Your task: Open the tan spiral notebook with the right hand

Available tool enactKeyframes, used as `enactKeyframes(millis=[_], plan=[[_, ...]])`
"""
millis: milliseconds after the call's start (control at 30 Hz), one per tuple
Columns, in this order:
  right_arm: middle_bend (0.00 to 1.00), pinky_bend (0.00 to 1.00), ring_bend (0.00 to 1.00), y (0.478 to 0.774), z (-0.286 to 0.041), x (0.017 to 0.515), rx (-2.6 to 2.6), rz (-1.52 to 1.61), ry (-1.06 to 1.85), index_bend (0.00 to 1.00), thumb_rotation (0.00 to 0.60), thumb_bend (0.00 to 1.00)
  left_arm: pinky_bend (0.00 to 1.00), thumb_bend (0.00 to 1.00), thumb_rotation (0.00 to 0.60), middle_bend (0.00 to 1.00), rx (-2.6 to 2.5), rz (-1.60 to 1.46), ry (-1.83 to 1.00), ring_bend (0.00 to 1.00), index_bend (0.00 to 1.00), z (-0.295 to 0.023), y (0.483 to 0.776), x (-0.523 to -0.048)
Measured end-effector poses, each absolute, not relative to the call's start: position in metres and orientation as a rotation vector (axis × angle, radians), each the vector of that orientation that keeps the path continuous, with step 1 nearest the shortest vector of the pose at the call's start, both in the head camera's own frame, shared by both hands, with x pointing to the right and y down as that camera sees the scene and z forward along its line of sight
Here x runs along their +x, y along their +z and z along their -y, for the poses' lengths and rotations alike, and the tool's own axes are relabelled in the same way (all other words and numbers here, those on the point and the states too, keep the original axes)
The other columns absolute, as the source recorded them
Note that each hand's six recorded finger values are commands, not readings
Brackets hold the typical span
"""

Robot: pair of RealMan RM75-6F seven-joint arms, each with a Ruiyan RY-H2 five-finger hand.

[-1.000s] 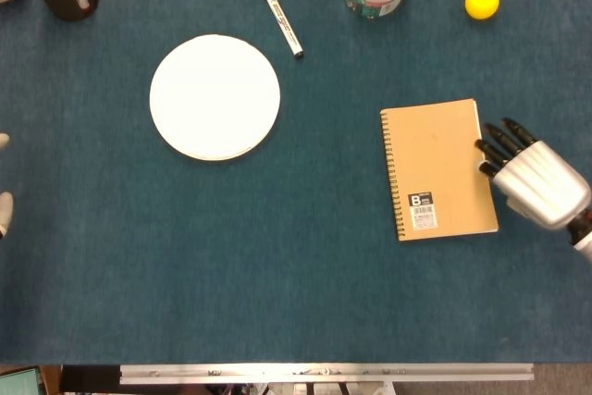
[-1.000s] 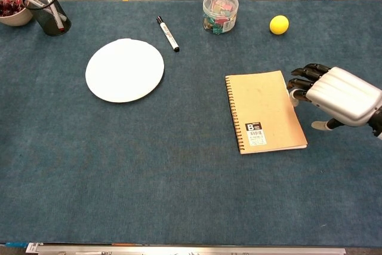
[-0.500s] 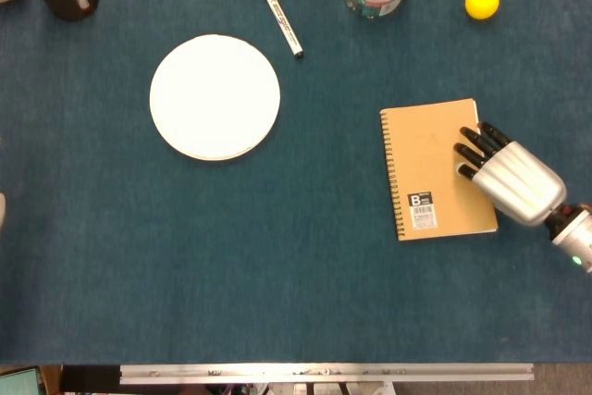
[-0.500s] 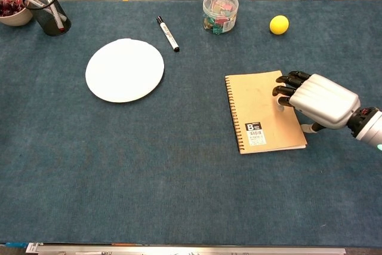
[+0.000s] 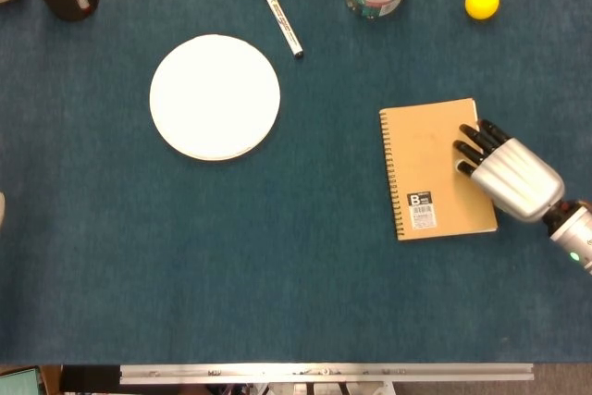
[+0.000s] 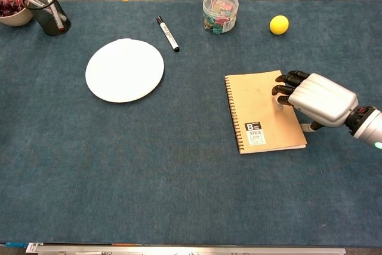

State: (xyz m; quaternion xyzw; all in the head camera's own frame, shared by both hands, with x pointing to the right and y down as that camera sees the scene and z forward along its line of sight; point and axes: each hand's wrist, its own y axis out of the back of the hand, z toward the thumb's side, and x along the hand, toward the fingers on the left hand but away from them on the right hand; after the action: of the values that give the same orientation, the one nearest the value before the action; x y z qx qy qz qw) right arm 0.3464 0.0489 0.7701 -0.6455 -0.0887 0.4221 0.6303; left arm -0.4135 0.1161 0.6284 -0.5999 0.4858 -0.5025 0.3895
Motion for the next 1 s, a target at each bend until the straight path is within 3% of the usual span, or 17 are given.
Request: enactKeyframes(millis=[367,633,1000], plan=[[0.31,0.19,0.15,0.769,-0.044,0.339,-1.492,0.217,0.941,0.45,0.600,0.42,0.20,0.40,0.600,0.13,-1.523,-1.238,-1.280,0.14,0.20,-0.117,0.629,-0.415],[0.33,0.19,0.17,0.772,-0.043,0.329,-1.505,0.236,0.910,0.46,0.600,0.43,0.20,0.40,0.600,0.13,-1.521,-1.243,-1.282,0.14,0.20,-0.117,0.627,-0.417],[0.39,0.19,0.23,0.773,-0.046,0.319,-1.524,0.301,0.861,0.66,0.600,0.45,0.20,0.40,0.600,0.13,-1.530,-1.251,-1.273,0.14,0.20,-0.119,0.625,-0.418]])
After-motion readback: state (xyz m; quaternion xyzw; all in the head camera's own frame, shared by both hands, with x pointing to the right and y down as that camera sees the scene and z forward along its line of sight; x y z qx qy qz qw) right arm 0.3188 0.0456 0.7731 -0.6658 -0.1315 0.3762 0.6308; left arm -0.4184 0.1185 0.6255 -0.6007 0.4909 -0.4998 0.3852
